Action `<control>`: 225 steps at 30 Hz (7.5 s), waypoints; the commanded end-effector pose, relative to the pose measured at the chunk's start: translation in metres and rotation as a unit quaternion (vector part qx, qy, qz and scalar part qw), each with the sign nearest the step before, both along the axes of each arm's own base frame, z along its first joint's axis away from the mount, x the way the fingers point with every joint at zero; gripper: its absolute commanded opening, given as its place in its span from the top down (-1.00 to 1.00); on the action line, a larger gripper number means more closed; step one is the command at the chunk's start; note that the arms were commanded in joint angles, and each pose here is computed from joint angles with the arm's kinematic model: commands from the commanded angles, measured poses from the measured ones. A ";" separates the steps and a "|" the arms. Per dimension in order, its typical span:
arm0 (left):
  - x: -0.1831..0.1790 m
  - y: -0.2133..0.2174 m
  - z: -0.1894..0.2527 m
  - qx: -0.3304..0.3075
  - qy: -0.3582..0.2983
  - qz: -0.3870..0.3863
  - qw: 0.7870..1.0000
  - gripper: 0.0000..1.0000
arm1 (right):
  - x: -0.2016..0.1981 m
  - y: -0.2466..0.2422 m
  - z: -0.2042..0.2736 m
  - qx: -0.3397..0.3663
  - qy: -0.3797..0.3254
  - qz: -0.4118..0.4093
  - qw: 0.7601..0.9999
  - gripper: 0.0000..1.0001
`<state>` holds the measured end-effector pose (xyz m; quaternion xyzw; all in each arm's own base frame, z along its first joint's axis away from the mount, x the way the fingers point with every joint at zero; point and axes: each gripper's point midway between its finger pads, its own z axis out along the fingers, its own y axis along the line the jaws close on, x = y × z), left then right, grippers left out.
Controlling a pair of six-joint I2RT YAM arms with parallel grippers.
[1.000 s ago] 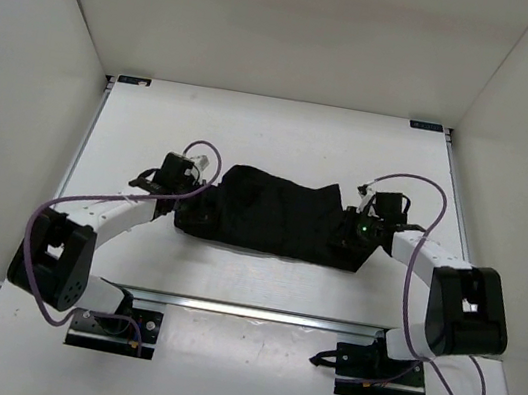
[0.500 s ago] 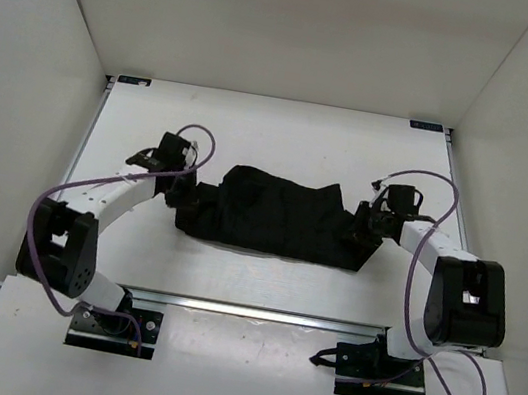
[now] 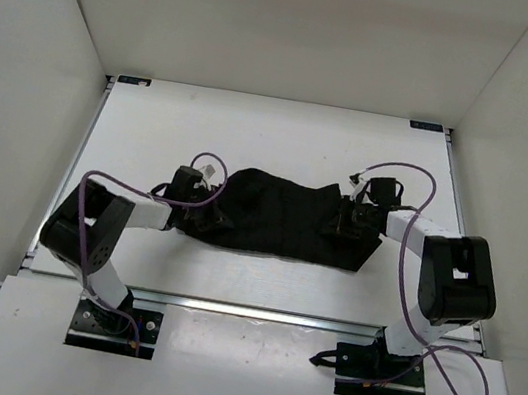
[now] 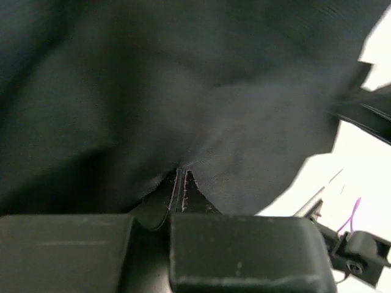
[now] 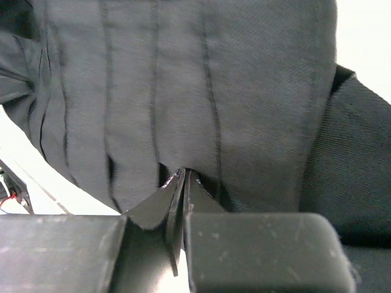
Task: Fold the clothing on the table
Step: Fold the skirt
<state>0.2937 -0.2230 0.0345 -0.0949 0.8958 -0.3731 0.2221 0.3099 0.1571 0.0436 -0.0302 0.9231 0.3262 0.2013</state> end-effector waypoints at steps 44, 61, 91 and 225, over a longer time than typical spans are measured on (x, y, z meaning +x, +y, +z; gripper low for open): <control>0.012 0.078 0.009 0.297 -0.071 0.016 0.952 1.00 | -0.034 -0.084 -0.018 -0.135 0.040 -0.124 0.982 -0.16; 0.002 0.028 -0.025 0.246 -0.010 -0.054 0.968 1.00 | 0.019 -0.079 0.039 -0.124 -0.037 -0.107 0.986 1.00; 0.034 -0.055 0.035 -0.067 0.050 -0.067 0.994 1.00 | -0.002 0.120 0.119 0.008 -0.160 0.133 0.978 0.99; -0.002 0.040 0.126 0.144 -0.200 -0.043 0.968 -0.42 | 0.025 0.044 0.139 0.009 -0.204 0.027 0.978 -0.99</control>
